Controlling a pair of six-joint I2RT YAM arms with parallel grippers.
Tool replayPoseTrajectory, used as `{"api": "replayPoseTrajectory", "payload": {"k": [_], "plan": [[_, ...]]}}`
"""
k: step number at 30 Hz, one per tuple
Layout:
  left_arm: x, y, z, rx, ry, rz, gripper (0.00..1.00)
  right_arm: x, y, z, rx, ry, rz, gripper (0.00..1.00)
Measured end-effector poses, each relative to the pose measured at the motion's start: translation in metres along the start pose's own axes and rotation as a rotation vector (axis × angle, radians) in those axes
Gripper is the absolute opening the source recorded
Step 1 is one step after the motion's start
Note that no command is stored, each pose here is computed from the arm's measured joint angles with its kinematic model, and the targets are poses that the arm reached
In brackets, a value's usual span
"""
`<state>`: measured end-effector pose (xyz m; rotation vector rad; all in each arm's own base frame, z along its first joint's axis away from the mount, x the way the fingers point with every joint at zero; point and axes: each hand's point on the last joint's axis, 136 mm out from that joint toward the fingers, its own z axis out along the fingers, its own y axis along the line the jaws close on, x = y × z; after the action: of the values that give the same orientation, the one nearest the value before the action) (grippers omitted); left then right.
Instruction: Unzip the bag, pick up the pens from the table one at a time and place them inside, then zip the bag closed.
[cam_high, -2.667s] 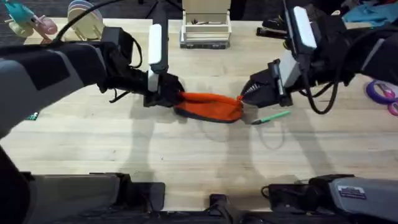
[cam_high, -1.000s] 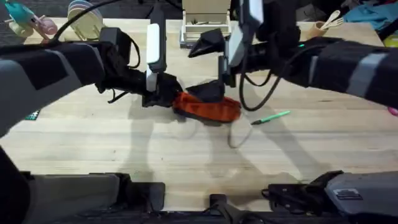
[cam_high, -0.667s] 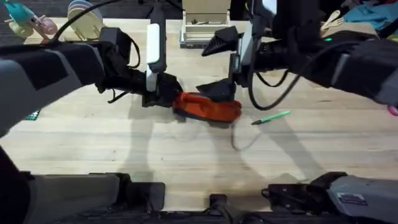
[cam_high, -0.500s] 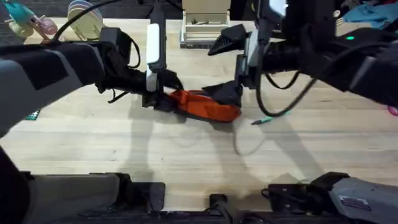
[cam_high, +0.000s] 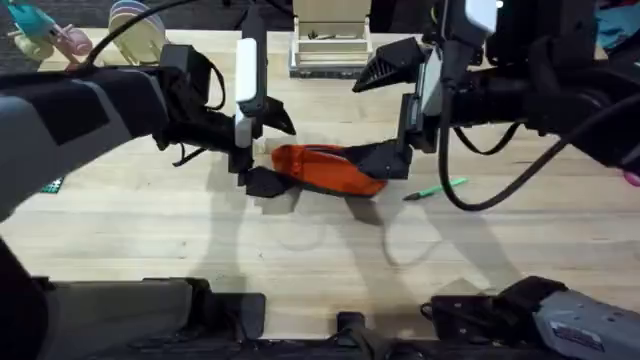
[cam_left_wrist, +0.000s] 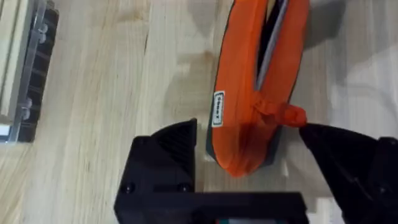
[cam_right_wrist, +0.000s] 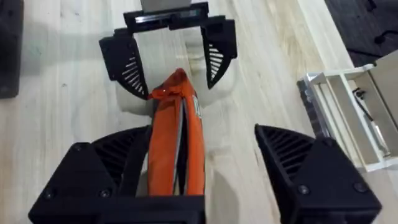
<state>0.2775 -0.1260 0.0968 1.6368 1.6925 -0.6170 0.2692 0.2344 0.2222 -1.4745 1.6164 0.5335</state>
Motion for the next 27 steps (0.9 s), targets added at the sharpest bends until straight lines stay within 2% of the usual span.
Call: {"api": "replayPoseTrajectory", "payload": {"k": [3, 7, 13, 21, 27], "plan": [[-0.004, 0.0, -0.009, -0.021, 0.002, 0.002, 0.993, 0.004, 0.005, -0.002, -0.012, 0.024, 0.015, 0.996], [-0.02, -0.001, -0.038, -0.108, 0.003, 0.037, 0.992, 0.008, 0.011, -0.006, -0.019, 0.101, 0.022, 0.995], [-0.032, -0.013, -0.071, -0.19, 0.014, 0.027, 0.993, -0.003, 0.019, -0.01, -0.008, 0.202, -0.1, 0.994], [-0.032, -0.035, -0.087, -0.197, 0.025, -0.055, 0.993, -0.006, 0.023, -0.008, 0.025, 0.271, -0.191, 0.996], [-0.034, -0.04, -0.09, -0.2, 0.026, -0.065, 0.993, -0.005, 0.023, -0.008, 0.031, 0.279, -0.198, 0.996]]}}
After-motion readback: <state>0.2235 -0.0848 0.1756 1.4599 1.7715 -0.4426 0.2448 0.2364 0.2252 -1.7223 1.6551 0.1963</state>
